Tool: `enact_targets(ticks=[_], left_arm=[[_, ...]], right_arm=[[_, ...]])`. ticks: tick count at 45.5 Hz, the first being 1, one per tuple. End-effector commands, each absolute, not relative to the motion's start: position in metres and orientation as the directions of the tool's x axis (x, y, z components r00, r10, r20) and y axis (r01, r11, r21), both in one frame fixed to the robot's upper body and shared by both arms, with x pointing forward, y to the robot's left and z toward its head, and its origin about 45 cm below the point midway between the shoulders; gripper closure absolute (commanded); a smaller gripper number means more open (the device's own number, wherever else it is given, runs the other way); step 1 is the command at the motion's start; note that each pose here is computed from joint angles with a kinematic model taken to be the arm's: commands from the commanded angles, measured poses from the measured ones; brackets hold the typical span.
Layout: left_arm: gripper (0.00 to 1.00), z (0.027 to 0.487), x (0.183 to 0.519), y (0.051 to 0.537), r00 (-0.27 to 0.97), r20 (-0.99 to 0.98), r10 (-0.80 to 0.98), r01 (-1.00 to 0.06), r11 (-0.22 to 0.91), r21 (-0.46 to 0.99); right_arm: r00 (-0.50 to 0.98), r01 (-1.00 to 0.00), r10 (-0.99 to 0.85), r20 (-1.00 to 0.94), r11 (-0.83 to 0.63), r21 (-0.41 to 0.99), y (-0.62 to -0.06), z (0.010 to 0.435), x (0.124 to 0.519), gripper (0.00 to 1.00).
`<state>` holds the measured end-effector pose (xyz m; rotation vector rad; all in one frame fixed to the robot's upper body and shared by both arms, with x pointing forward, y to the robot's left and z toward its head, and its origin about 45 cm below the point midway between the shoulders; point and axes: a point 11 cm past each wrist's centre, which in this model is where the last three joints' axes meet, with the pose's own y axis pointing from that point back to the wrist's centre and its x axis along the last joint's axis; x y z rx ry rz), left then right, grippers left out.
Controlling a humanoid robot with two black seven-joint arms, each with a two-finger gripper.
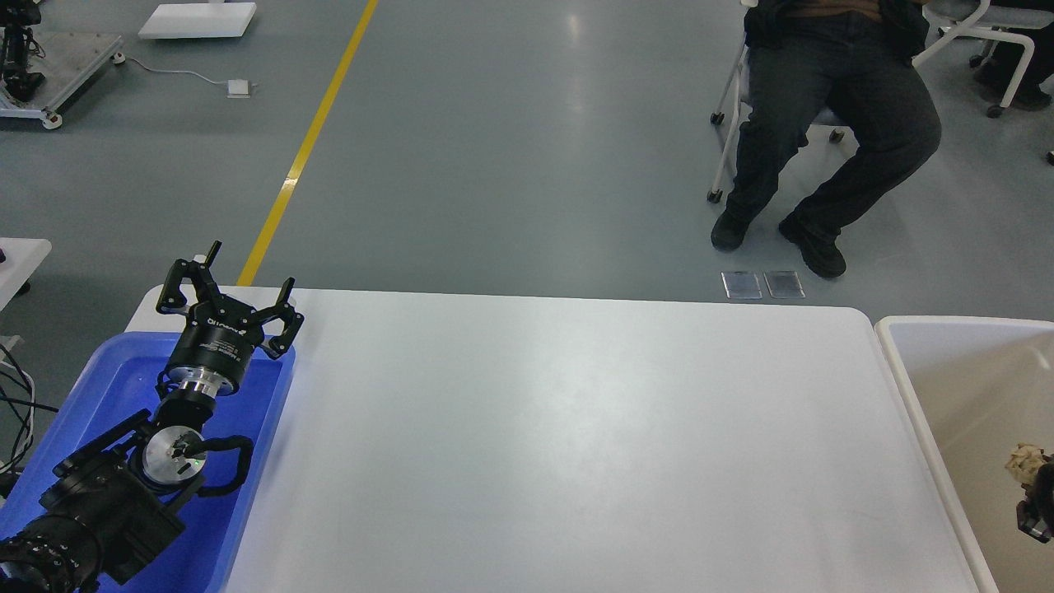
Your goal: Tidy desktop
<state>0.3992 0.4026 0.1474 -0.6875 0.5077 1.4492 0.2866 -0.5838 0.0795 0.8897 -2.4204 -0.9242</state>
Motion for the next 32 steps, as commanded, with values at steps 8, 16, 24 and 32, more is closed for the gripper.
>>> enact_targets(ticks=[8,16,24,32], left_arm=[[0.0,0.147,0.399,0.403,0.074,-0.691,0.719,-0.993,-0.01,-0.117],[0.0,0.147,0.399,0.403,0.074,-0.691,0.719,-0.993,-0.01,-0.117],[0.0,0.147,0.399,0.403,0.074,-0.691,0.719,-0.993,-0.01,-0.117],[0.0,0.147,0.399,0.403,0.074,-0.691,0.719,-0.993,-0.01,-0.117]], right_arm=[[-0.754,-0.403,-0.645,0.124,0.604,0.688,-0.597,0.085,0.278,0.0],[-0.769,-0.445,-0.632,0.095,0.636,0.631,-0.62,0.123,0.293,0.0],[-0.749,-0.501,-0.659,0.067,0.63,0.594,-0.619,0.149,0.319,0.0],[-0.729,-0.554,-0.683,0.036,0.621,0.554,-0.611,0.174,0.348,0.0]])
